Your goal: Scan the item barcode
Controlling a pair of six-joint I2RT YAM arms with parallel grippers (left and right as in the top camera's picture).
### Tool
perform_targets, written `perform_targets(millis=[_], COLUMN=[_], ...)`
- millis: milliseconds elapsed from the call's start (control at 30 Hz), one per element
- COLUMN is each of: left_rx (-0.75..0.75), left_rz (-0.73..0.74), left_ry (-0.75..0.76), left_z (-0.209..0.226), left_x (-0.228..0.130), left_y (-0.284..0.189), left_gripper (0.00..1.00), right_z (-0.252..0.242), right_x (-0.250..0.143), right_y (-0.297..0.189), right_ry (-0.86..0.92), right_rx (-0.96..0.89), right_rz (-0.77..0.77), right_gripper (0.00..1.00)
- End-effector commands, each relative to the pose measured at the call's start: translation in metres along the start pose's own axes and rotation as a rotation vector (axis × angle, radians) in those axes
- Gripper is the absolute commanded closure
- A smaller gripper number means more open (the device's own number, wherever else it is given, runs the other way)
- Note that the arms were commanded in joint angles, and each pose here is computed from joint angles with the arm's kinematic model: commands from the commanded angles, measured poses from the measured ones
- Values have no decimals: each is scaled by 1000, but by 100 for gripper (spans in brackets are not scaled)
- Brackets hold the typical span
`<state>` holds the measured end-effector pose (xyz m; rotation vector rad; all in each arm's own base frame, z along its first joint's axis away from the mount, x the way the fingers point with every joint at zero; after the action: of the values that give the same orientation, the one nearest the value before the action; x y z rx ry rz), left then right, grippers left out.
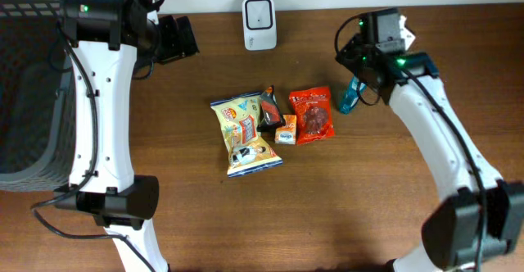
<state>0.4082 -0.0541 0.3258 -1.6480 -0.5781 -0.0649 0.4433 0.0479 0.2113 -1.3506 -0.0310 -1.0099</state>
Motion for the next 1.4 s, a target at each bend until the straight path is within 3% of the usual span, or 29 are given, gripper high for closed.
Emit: perform_targets(millis=[0,100,167,367,433,500,600,667,767,867,933,1033,1100,1133,1167,1233,1367], left_rx=[-12,-12,-12,-11,-12,-11,-12,-11,-11,-11,-12,-12,-11,-12,-11,-12,-12], left_rz=[-22,-22,-21,-22,-21,-22,-21,-22,-22,-22,-21,-22,-22,-21,-22,-21,-21], left_ry=[7,7,7,7,7,7,7,7,7,7,7,7,7,7,7,7,7], left_z=[2,2,2,2,2,2,2,2,2,2,2,2,2,2,2,2,2], left_x=[0,0,0,0,0,0,0,0,0,0,0,0,0,0,0,0,0], left_y=[-11,-11,-11,-11,-11,-11,-11,-11,-11,-11,-11,-11,-11,-11,-11,-11,-11], left_gripper=[1,1,1,1,1,1,1,1,1,1,1,1,1,1,1,1,1], right_z=[-9,-15,-19,-18,-15,-14,-12,-11,-4,12,2,-17,-30,-32,-30,-29,-26], right_x=[8,0,-5,-23,-20,-20,-17,-16,-10,-17,-22,-14,-8,-8,-9,-8,20], right_y=[6,7,7,32,34,34,35,35,31,16,14,11,12,12,12,12,-7], right_ry=[-70,-82,-79,-96,-202,-255,-366,-468,-618,-899,-980,-953,-934,-939,-935,-880,-525], right_rx=[-87,-113,-132,-128,-112,-107,-95,-88,-58,121,227,403,403,383,382,371,246], right_rz=[-61,-23,0,76,69,68,63,61,50,138,217,273,284,286,287,292,279], right_gripper=[17,20,33,34,42,62,66,78,79,79,76,71,59,46,25,1,2])
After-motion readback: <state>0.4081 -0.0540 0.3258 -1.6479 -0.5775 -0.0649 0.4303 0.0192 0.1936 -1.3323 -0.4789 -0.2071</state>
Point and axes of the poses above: each gripper's point midway between its finger pads, its own y axis out along the fingers, its own z axis along the line the jaws close on, x = y × z, the point moved 3 cm from there along -y, back along the fingers, and after that the axes turned 3 degrees about -y, right-handed, at the moved point
